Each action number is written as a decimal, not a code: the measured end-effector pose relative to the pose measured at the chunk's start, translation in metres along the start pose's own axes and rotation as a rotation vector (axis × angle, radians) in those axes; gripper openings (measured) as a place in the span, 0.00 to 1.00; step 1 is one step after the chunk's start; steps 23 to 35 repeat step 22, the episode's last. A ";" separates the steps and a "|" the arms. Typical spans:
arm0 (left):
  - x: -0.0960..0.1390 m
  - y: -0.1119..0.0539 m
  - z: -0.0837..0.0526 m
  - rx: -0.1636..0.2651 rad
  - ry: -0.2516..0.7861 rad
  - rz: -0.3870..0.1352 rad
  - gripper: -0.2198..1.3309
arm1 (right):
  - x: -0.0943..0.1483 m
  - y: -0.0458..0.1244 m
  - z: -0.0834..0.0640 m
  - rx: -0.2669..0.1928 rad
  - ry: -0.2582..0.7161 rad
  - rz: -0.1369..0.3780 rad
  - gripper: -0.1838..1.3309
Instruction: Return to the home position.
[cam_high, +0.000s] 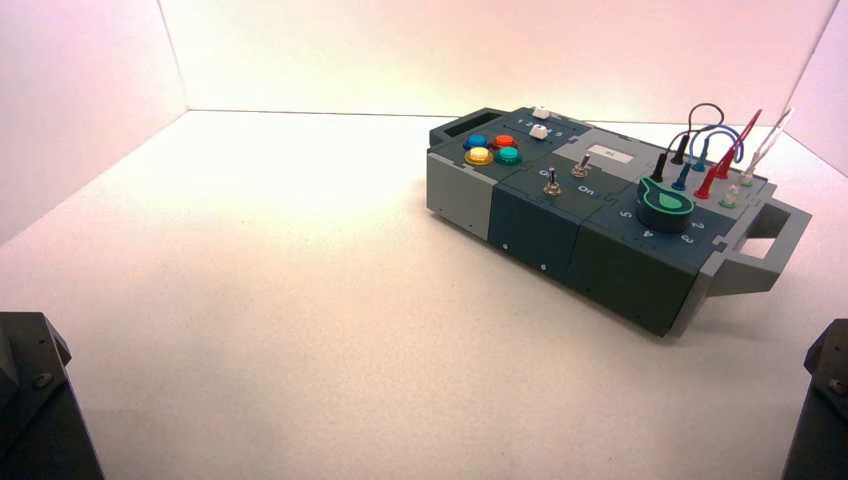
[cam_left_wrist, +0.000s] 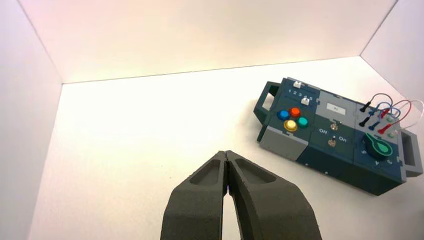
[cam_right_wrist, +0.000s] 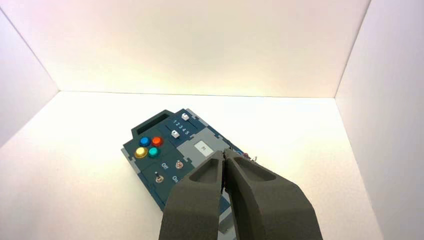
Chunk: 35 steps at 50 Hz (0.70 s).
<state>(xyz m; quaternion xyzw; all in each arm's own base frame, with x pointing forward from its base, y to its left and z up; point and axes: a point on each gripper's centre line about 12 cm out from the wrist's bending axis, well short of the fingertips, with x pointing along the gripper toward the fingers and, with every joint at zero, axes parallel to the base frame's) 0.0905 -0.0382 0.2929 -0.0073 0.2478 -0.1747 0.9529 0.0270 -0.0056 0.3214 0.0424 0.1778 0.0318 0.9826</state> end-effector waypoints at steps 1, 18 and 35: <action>0.000 0.000 0.000 0.001 -0.001 -0.001 0.04 | 0.000 0.000 0.000 0.000 0.002 0.000 0.03; 0.002 0.001 -0.003 -0.013 0.004 0.006 0.04 | 0.000 0.001 0.001 -0.019 -0.004 0.033 0.03; 0.002 0.001 -0.003 -0.017 0.004 0.008 0.04 | 0.000 0.002 0.001 -0.018 -0.007 0.036 0.03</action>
